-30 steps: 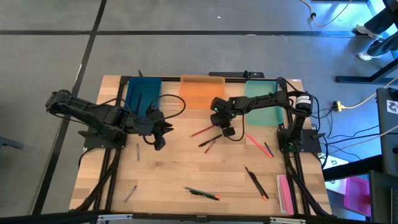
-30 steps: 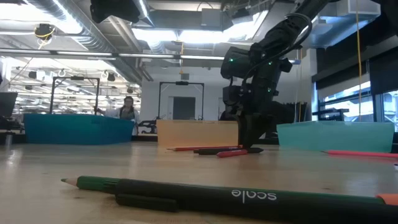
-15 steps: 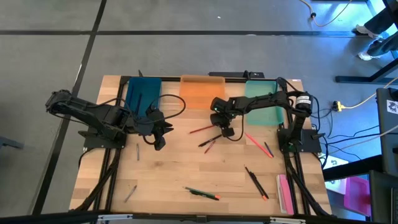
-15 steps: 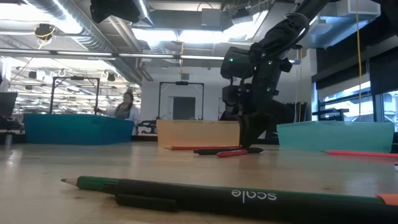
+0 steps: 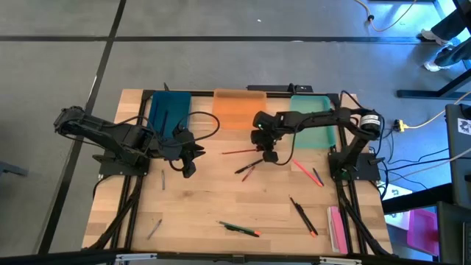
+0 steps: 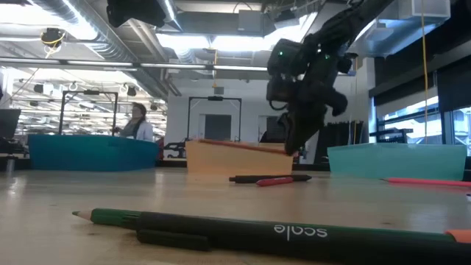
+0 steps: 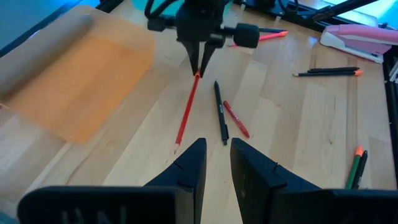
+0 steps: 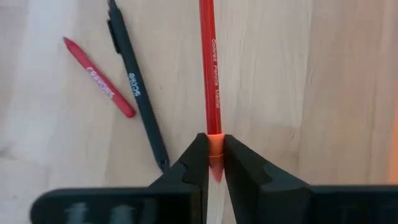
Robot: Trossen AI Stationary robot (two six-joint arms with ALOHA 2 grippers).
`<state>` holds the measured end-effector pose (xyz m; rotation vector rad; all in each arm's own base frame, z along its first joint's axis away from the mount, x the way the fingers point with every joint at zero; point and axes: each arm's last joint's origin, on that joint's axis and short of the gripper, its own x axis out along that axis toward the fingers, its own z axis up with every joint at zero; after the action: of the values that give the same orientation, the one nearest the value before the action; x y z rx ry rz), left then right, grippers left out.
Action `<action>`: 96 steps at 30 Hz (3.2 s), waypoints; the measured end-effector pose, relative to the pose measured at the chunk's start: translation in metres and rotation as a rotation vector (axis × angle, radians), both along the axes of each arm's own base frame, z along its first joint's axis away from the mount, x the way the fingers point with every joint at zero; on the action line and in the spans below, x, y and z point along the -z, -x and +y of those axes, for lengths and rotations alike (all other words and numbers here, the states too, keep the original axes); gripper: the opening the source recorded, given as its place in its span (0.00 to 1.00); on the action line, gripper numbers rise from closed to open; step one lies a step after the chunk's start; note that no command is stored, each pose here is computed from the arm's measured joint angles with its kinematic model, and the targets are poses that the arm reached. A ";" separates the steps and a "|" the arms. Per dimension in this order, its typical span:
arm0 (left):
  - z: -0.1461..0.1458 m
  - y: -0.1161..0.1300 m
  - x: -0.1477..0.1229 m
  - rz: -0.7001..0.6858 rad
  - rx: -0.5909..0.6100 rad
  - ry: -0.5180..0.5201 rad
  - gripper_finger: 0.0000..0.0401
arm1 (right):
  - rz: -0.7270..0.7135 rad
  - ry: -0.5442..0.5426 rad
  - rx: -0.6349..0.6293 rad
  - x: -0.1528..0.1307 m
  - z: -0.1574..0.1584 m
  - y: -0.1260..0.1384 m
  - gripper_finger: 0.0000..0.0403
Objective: Sort crayons/erasers/pens/pencils in bins
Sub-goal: Put the red pencil into the orange bin, then put the pink pencil into the orange bin
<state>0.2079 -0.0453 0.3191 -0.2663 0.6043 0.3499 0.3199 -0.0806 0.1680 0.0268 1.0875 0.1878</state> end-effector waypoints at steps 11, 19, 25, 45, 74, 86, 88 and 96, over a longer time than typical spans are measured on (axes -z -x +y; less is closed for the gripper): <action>0.000 0.000 0.000 0.000 0.000 0.000 0.16 | -0.128 0.126 0.067 -0.073 -0.019 -0.013 0.12; 0.003 0.000 -0.001 -0.018 -0.074 -0.063 0.16 | -0.113 0.251 0.156 -0.082 -0.062 -0.019 0.12; 0.009 0.001 -0.003 -0.044 -0.203 -0.162 0.16 | -0.015 0.223 0.217 -0.051 -0.090 -0.018 0.12; 0.018 -0.005 0.001 -0.020 -0.247 -0.176 0.16 | 0.079 0.233 0.220 -0.005 -0.115 -0.023 0.12; 0.014 -0.005 0.003 0.001 -0.171 -0.122 0.16 | 0.033 0.055 0.251 -0.115 -0.056 0.026 0.28; 0.012 -0.006 0.002 0.013 -0.113 -0.151 0.16 | 0.149 -0.175 0.475 -0.142 0.046 0.106 0.28; 0.012 -0.006 0.002 0.019 -0.086 -0.170 0.16 | 0.189 -0.215 0.519 -0.133 0.060 0.117 0.28; 0.008 -0.010 -0.002 -0.001 0.053 -0.175 0.16 | 0.398 -0.248 0.696 -0.084 0.105 0.146 0.28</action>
<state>0.2182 -0.0371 0.3209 -0.0829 0.5746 0.3488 0.1736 0.0247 0.2515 0.6799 1.3800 -0.3248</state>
